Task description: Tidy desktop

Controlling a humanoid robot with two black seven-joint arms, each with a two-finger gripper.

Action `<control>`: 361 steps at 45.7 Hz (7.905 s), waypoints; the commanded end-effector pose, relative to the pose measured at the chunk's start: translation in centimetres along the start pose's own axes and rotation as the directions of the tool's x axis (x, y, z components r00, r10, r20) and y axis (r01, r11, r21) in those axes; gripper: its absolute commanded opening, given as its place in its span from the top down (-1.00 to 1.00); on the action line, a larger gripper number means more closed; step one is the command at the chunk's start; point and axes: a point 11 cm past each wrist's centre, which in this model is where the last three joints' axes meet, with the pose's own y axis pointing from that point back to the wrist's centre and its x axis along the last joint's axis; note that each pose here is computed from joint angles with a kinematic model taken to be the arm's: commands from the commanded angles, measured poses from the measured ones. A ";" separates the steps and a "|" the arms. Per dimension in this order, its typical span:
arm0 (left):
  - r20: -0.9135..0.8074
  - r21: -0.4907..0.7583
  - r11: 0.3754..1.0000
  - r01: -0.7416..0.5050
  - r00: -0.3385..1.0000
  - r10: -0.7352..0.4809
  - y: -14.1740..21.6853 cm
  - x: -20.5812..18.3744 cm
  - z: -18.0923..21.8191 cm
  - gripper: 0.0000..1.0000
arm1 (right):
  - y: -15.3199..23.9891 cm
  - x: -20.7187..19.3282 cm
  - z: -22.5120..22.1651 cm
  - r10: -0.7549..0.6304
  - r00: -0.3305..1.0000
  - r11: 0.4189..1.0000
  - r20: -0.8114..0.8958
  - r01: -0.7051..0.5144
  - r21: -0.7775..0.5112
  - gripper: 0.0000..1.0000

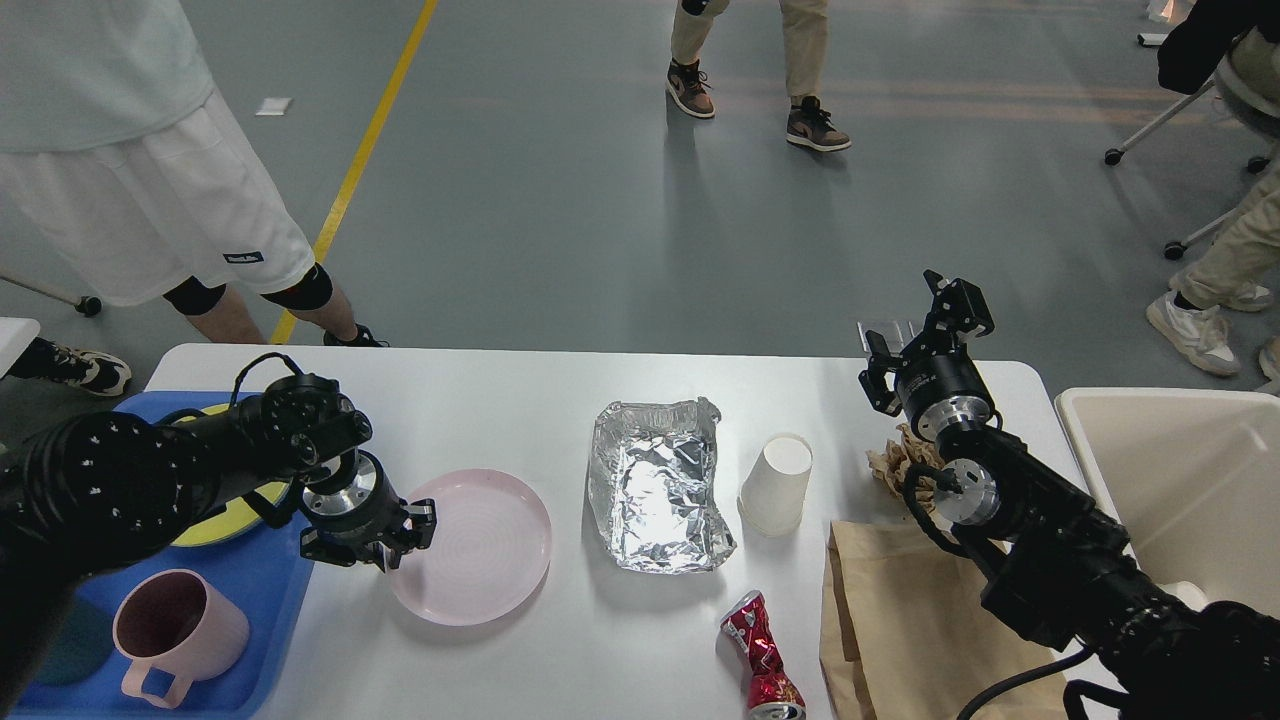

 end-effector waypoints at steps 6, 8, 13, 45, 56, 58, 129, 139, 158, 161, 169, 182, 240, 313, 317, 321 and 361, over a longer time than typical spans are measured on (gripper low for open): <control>0.000 -0.039 0.999 -0.012 1.000 0.012 5.0 3.2 -0.2 1.00 | 0.0 0.0 0.0 0.001 1.000 1.000 0.000 -0.001 0.000 -1.00; -0.010 -0.051 0.999 -0.019 1.000 0.018 6.1 3.9 -0.5 1.00 | 0.0 0.0 0.0 0.001 1.000 1.000 0.000 -0.001 0.000 -1.00; -0.032 -0.075 0.996 -0.038 0.999 0.036 8.7 5.4 -1.4 1.00 | 0.0 0.0 0.0 0.001 1.000 1.000 0.000 -0.001 0.000 -1.00; -0.041 -0.024 0.994 -0.102 0.994 0.101 12.9 7.6 -4.3 0.62 | 0.0 0.0 0.0 0.000 1.000 1.000 -0.001 0.000 -0.001 -1.00; 0.070 -0.020 0.996 -0.086 0.994 0.087 15.6 6.5 -1.5 -0.69 | 0.0 0.0 0.0 0.001 1.000 1.000 0.000 -0.001 0.000 -1.00; 0.086 -0.011 0.997 -0.075 0.993 0.076 16.2 6.1 -1.4 -0.80 | 0.0 0.0 -0.1 0.000 1.000 1.000 0.000 0.000 0.001 -1.00; 0.155 0.013 0.975 -0.223 0.964 0.218 -0.2 0.6 0.9 -0.76 | 0.0 0.0 0.0 0.000 1.000 1.000 0.001 0.000 0.000 -1.00; 0.135 -0.008 0.980 -0.197 0.971 0.196 -0.8 -0.1 1.3 -0.48 | 0.0 0.0 0.0 0.000 1.000 1.000 0.001 0.000 0.000 -1.00; 0.128 -0.002 0.985 -0.175 0.976 0.174 -1.5 -0.8 0.8 -0.27 | 0.0 0.0 0.0 -0.001 1.000 1.000 0.001 0.001 0.000 -1.00; 0.129 0.001 0.986 -0.168 0.978 0.167 -1.6 -0.9 0.8 -0.10 | 0.0 0.0 0.0 0.000 1.000 1.000 0.001 0.000 0.000 -1.00; 0.101 0.035 0.989 -0.140 0.986 0.136 -1.9 -1.4 0.2 0.38 | 0.0 -0.1 -0.1 -0.001 1.000 1.000 0.001 0.001 0.002 -1.00; 0.051 0.135 0.985 -0.107 0.994 0.101 -1.8 -1.8 -0.9 1.00 | 0.0 0.0 0.0 0.000 1.000 1.000 0.001 0.000 0.000 -1.00; 0.024 0.004 0.994 -0.107 0.994 0.107 9.4 4.6 0.4 0.99 | 0.0 -0.1 -0.1 -0.001 1.000 1.000 0.001 0.001 0.002 -1.00; 0.168 0.003 0.987 -0.159 0.973 0.157 1.4 1.5 0.5 -0.73 | 0.0 0.0 0.0 0.000 1.000 1.000 0.001 0.000 0.000 -1.00; 0.167 0.005 0.988 -0.154 0.974 0.151 1.3 1.3 0.7 -0.71 | 0.0 0.0 0.0 -0.001 1.000 1.000 0.001 0.001 0.000 -1.00; 0.164 0.006 0.991 -0.133 0.978 0.130 0.5 0.6 0.5 -0.69 | 0.0 0.0 0.0 0.000 1.000 1.000 0.001 0.000 0.000 -1.00; 0.144 0.004 0.997 -0.083 0.986 0.081 -1.1 -0.9 -0.1 0.49 | 0.0 0.0 0.0 0.000 1.000 1.000 0.001 0.000 0.000 -1.00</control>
